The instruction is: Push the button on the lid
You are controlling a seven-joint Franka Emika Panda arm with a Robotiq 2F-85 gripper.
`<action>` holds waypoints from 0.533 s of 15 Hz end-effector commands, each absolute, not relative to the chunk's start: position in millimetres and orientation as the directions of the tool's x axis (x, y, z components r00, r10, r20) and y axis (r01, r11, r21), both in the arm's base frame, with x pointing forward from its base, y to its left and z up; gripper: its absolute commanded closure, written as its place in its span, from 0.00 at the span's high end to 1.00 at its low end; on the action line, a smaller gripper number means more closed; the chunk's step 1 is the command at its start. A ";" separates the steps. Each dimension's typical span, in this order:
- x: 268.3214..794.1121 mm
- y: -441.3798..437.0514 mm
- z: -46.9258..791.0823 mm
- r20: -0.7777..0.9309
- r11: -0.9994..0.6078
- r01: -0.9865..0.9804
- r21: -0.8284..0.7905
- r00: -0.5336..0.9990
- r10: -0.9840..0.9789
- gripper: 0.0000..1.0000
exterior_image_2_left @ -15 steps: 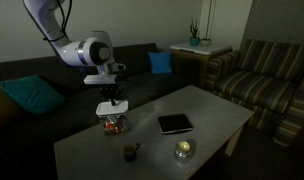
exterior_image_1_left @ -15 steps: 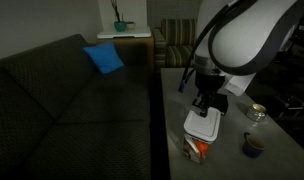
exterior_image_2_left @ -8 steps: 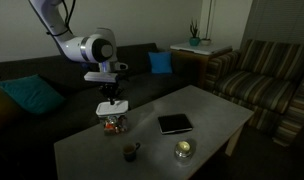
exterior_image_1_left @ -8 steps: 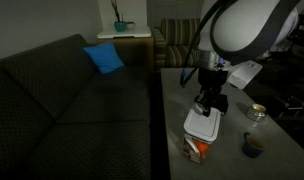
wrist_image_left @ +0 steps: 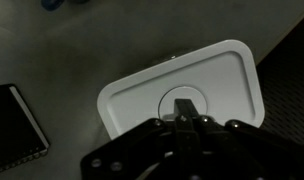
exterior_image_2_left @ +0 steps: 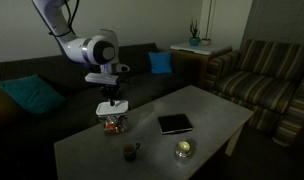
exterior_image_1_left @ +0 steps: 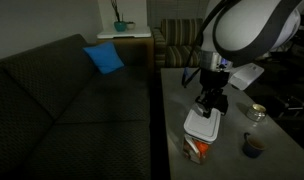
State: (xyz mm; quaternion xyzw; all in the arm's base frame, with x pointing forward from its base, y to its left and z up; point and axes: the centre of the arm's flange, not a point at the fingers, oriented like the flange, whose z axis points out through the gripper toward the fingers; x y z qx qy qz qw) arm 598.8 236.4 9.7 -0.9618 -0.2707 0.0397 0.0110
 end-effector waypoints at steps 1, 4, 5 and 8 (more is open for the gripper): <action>597.9 234.0 -9.7 -0.035 -0.847 0.524 -0.090 0.848 0.529 0.00; 593.6 235.0 -21.4 -0.025 -0.844 0.525 -0.113 0.847 0.530 0.00; 595.0 233.6 -21.1 -0.016 -0.845 0.524 -0.111 0.849 0.528 0.00; 596.9 230.9 -29.9 -0.021 -0.850 0.516 -0.102 0.854 0.521 0.00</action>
